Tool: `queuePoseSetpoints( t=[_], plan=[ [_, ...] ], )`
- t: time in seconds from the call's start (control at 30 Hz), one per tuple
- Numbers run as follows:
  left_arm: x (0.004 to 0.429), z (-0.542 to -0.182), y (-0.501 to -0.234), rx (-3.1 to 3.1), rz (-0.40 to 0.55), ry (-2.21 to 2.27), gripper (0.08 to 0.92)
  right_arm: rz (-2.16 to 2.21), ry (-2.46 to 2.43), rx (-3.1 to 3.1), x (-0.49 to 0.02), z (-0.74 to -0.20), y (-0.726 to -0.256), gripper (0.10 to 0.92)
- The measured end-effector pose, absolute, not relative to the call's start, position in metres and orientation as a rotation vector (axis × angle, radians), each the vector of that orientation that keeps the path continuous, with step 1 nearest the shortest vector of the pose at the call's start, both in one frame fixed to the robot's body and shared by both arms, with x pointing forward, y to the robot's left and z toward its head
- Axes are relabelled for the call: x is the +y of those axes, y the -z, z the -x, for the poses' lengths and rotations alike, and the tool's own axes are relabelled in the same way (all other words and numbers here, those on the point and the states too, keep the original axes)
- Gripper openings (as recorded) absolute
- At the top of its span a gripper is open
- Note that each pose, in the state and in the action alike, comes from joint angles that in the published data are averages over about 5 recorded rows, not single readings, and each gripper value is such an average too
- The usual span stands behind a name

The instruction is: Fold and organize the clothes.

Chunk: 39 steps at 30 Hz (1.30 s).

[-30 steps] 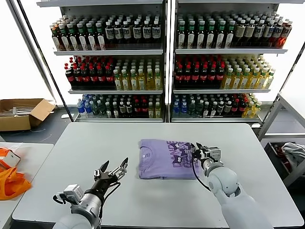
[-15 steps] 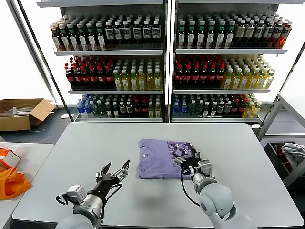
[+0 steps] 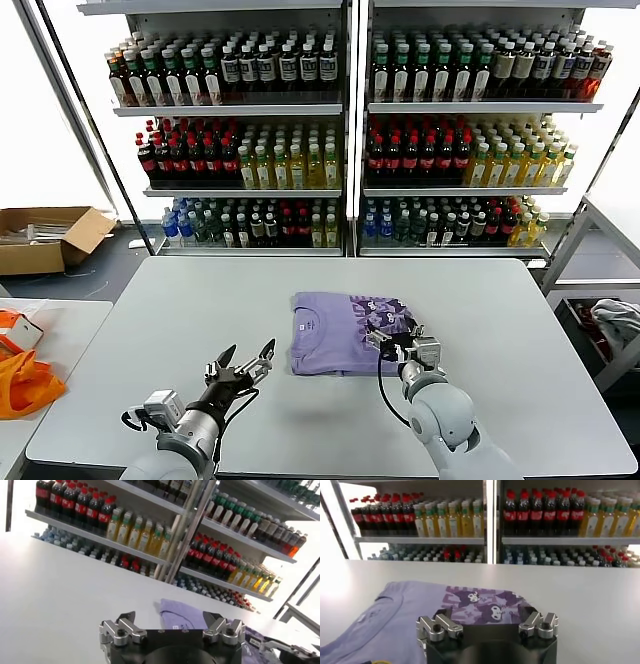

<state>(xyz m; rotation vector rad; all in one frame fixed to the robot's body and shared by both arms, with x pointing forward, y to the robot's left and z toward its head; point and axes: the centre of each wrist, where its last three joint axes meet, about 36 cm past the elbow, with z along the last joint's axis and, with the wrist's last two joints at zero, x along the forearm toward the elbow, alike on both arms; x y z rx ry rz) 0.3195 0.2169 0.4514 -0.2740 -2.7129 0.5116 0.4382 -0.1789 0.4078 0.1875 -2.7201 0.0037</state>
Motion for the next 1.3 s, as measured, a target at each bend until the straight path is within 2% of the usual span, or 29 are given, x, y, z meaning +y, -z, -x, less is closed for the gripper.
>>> queuePoseSetpoints(
  t=[0.33, 0.57, 0.87, 1.3],
  plan=[
    [0.217, -0.319, -0.452, -2.712, 0.277, -0.512, 0.823, -0.161, 0.065, -2.657, -0.177, -0.443, -0.386, 0.823],
    [0.218, -0.317, -0.451, -2.706, 0.273, -0.517, 0.823, -0.169, 0.088, -2.682, -0.181, -0.435, -0.393, 0.823],
    [0.214, -0.315, -0.451, -2.701, 0.275, -0.535, 0.823, -0.244, 0.024, -2.746, -0.170, -0.399, -0.425, 0.823],
    [0.218, -0.307, -0.455, -2.708, 0.258, -0.543, 0.823, -0.206, -0.071, -2.687, -0.140, -0.353, -0.421, 0.823]
  ],
)
